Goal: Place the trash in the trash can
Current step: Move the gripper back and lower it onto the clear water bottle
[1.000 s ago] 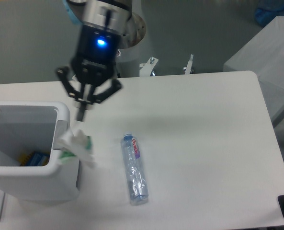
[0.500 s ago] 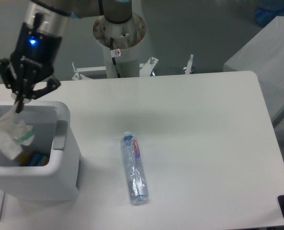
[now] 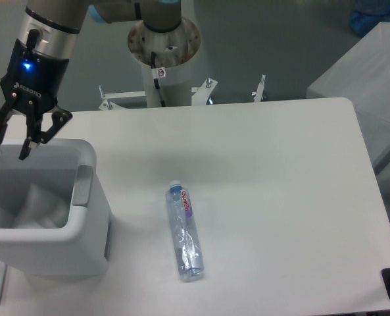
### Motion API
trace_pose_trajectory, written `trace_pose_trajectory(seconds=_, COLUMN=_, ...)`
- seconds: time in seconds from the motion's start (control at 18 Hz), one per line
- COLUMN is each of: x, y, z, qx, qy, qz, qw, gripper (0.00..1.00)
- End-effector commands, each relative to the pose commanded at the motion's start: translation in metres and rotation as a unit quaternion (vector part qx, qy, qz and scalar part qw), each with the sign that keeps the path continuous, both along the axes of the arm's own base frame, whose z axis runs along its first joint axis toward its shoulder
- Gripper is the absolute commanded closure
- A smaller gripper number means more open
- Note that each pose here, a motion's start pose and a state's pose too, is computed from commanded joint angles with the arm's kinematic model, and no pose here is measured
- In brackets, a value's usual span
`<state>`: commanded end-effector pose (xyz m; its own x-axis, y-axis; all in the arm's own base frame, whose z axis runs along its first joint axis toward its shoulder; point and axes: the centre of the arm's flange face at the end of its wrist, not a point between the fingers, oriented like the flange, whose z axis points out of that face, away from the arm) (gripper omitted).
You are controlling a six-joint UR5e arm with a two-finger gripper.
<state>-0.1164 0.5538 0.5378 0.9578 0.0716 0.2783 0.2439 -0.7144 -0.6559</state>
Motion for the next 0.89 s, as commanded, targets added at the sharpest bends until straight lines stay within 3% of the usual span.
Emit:
trace_pose_trajectory(seconds=0.28, x=-0.086, y=-0.022, z=-0.021, qx=-0.023, qy=-0.012, qz=0.087, qw=0.9959, gripper=0.01)
trace_pose_trajectory(seconds=0.44, x=-0.145, y=-0.046, z=-0.037, qx=-0.036, qy=-0.023, qz=0.143, qw=0.9888, gripper=0.01)
trace_pose_trajectory(seconds=0.72, x=-0.215, y=-0.048, z=-0.099, qx=-0.095, qy=-0.053, qz=0.226, qw=0.968, gripper=0.0)
trace_pose_trajectory(seconds=0.89, x=-0.242, y=-0.039, z=-0.138, qx=-0.146, qy=-0.026, qz=0.252, qw=0.9564, gripper=0.0)
